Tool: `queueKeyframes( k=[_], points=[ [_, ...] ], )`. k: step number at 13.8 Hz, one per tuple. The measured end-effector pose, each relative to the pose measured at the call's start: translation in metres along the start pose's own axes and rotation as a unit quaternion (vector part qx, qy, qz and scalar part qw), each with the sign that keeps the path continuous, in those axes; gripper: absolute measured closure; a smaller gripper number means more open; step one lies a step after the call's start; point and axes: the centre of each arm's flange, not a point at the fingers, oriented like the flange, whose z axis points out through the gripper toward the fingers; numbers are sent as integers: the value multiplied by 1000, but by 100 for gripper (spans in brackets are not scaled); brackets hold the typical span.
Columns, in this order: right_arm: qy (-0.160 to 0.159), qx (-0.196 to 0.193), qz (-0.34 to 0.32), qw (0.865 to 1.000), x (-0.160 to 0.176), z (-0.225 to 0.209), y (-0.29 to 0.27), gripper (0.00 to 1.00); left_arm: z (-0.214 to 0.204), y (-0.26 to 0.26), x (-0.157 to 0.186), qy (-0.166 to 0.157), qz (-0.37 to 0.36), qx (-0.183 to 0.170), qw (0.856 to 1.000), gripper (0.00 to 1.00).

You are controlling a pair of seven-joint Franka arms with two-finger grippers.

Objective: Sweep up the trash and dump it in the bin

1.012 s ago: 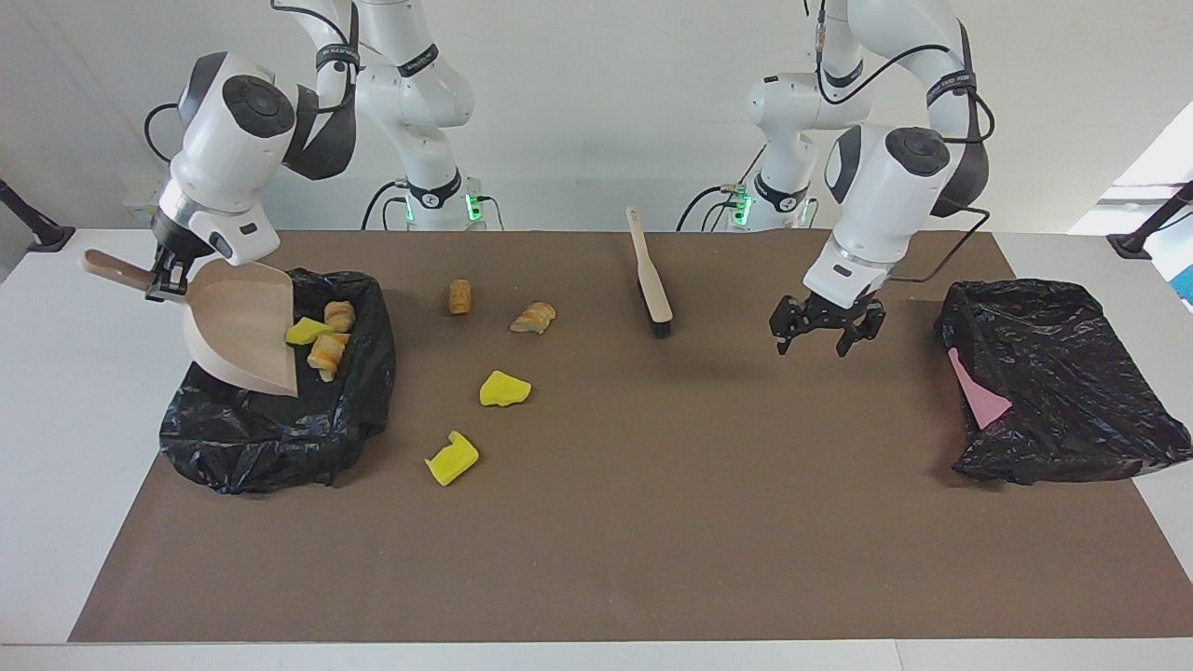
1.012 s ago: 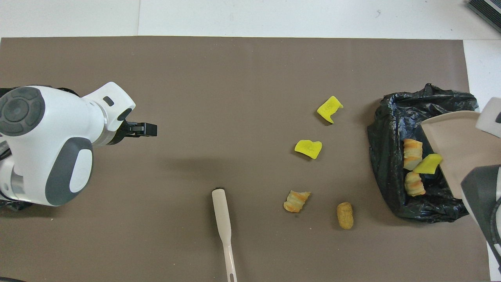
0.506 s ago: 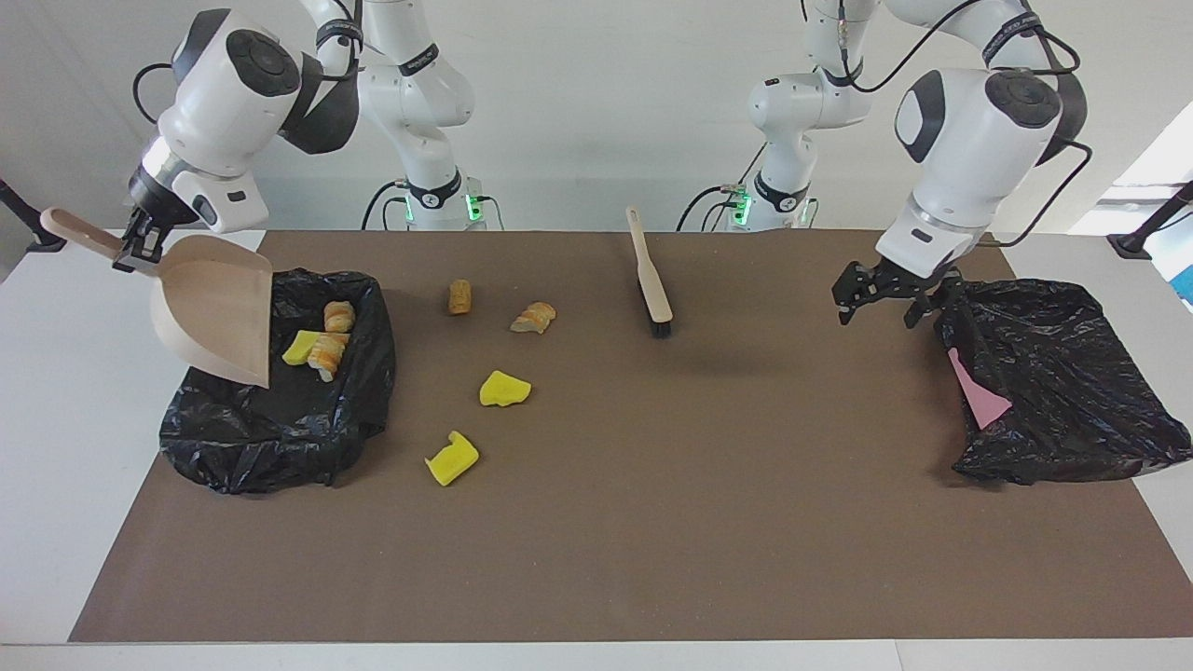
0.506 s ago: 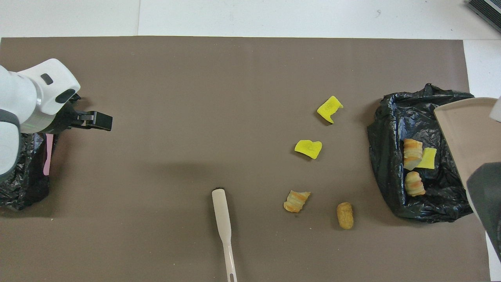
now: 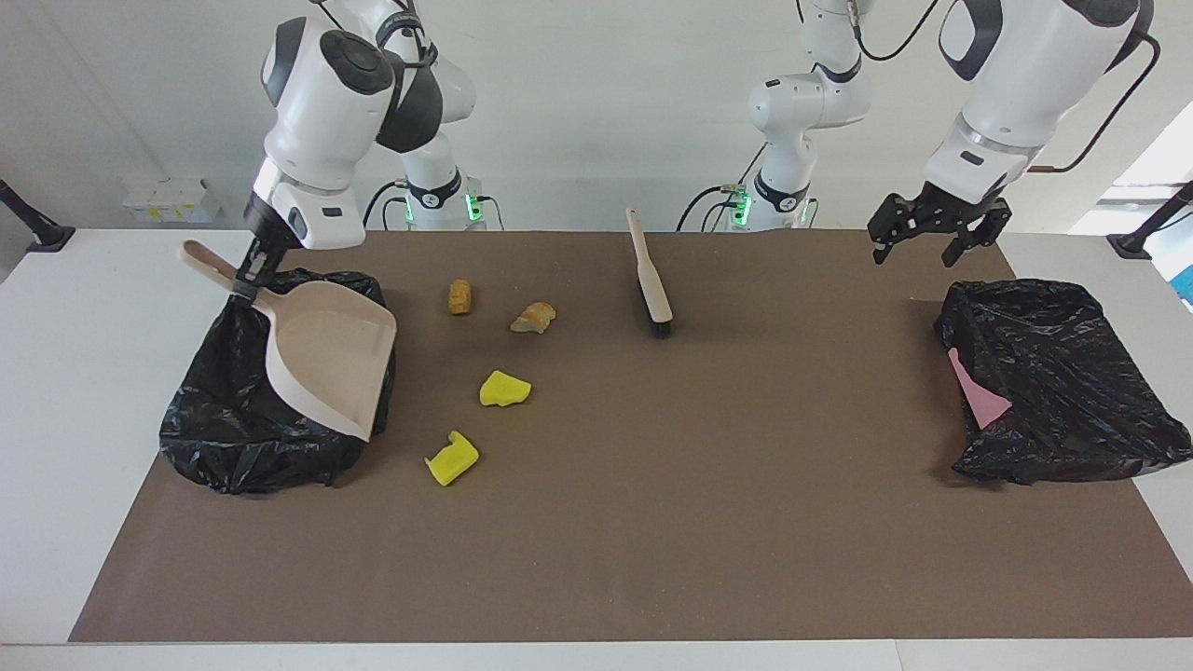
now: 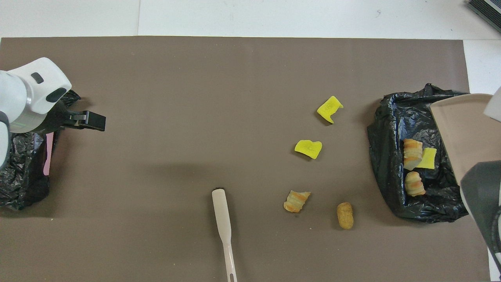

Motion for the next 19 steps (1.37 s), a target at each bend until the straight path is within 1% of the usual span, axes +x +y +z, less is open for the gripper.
queueKeyframes(
  k=[2,3,4,5,7,9,10,12,14,15,17,19],
  points=[
    [25,25,74,997,53,-13,10,69,-3,-2,0,8,-2,0,1000,0],
    [40,36,122,991,79,-17,15,69,-3,-3,2,13,-3,0,1000,0],
    [55,49,170,983,103,-18,18,69,-2,-3,3,14,-3,0,1000,0],
    [71,67,220,971,125,-20,19,69,-1,-6,3,13,-6,0,1000,0],
    [99,100,306,941,162,-29,21,69,-1,-17,3,13,-16,0,1000,0],
    [119,125,378,909,201,-48,20,69,-1,-28,2,13,-26,0,1000,0],
    [128,140,412,891,221,-56,19,69,-1,-34,2,12,-32,0,999,0],
    [132,167,473,855,261,-65,14,69,-1,-45,0,10,-42,-1,999,0],
    [131,180,523,823,295,-70,7,69,-2,-47,0,11,-44,-2,999,0],
    [135,192,549,802,313,-74,2,69,-3,-46,0,11,-41,-2,999,0],
    [145,213,590,765,350,-81,-12,69,-3,-44,0,11,-38,-5,999,0],
    [159,239,617,733,378,-88,-24,69,-3,-43,-1,6,-33,-7,999,0]
  ],
)
